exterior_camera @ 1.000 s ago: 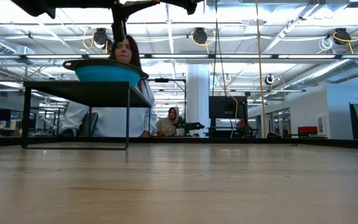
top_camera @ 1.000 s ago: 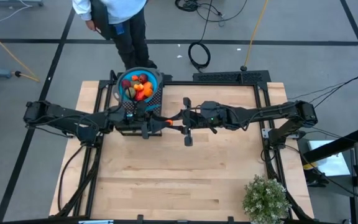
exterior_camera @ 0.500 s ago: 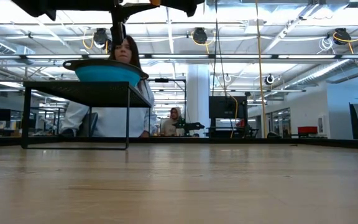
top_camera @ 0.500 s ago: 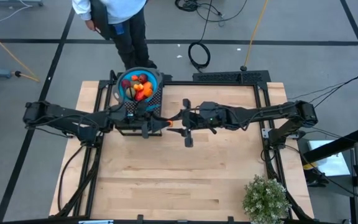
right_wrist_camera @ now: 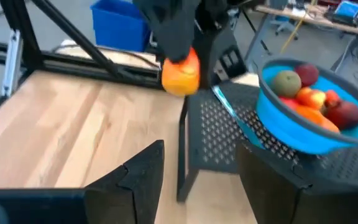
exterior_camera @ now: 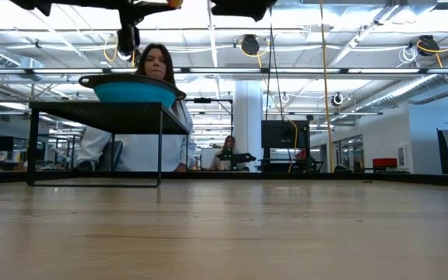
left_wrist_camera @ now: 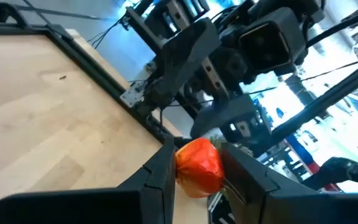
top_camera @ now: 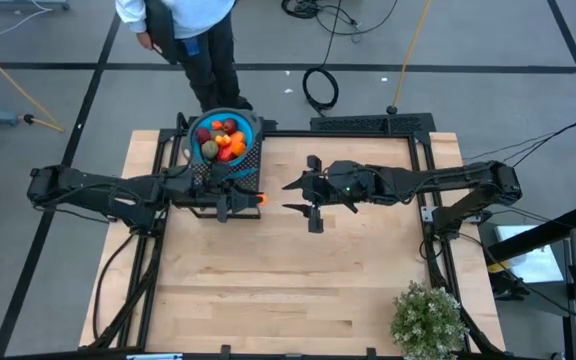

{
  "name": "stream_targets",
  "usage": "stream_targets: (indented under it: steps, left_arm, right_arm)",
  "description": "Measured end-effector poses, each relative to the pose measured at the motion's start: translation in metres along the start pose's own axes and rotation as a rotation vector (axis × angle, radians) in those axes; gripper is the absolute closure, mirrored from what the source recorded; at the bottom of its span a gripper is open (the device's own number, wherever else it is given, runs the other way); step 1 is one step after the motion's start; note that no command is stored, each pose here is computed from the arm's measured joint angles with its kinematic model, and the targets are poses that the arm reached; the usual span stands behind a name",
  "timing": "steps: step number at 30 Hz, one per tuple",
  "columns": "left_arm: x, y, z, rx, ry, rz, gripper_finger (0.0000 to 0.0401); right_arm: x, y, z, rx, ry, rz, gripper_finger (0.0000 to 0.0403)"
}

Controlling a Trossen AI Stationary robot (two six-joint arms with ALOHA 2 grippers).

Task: Pick & Place Fruit
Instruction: Put the yellow pear into the blue strainer bowl on the shelf

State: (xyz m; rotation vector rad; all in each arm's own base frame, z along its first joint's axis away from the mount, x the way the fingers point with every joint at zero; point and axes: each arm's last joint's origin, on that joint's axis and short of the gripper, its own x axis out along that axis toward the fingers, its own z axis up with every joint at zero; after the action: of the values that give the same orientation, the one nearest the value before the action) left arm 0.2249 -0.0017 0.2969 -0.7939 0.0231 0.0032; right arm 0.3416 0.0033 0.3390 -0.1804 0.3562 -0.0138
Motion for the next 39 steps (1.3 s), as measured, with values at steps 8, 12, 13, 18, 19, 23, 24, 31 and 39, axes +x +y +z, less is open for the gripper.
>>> stream_targets:
  steps: [8,12,13,18,19,23,24,31,39]
  left_arm:
    - [-0.013,-0.002,0.003,0.015,0.003,0.04,0.0298]
    - [-0.019,-0.003,0.005,0.035,0.001,0.048,0.0298]
    - [-0.02,-0.004,0.005,0.041,-0.006,0.049,0.0298]
    - [-0.025,-0.004,0.007,0.067,-0.012,0.062,0.0298]
    - [-0.026,-0.004,0.007,0.072,-0.011,0.064,0.0298]
    - [-0.026,-0.003,0.006,0.086,-0.006,0.079,0.0298]
    - [-0.026,-0.003,0.006,0.087,-0.007,0.078,0.0298]
    - [-0.027,-0.009,0.013,0.143,0.0,0.133,0.0298]
    - [-0.032,-0.02,0.029,0.197,0.021,0.239,0.0298]
  right_arm:
    - [-0.027,-0.008,0.0,0.016,0.078,-0.024,0.0257]
    - [-0.038,-0.01,-0.001,0.028,0.109,-0.023,0.0301]
    - [-0.041,-0.011,0.001,0.029,0.1,-0.023,0.0313]
    - [-0.058,-0.01,-0.001,0.036,0.046,0.044,0.0371]
    - [-0.061,-0.009,-0.004,0.041,0.048,0.051,0.0383]
    - [-0.076,-0.007,-0.013,0.072,-0.03,0.06,0.0397]
    - [-0.079,-0.007,-0.015,0.084,-0.048,0.061,0.0396]
    - [-0.108,-0.003,-0.036,0.115,-0.168,0.101,0.0402]
    - [-0.142,0.002,-0.065,0.134,-0.298,0.108,0.0402]
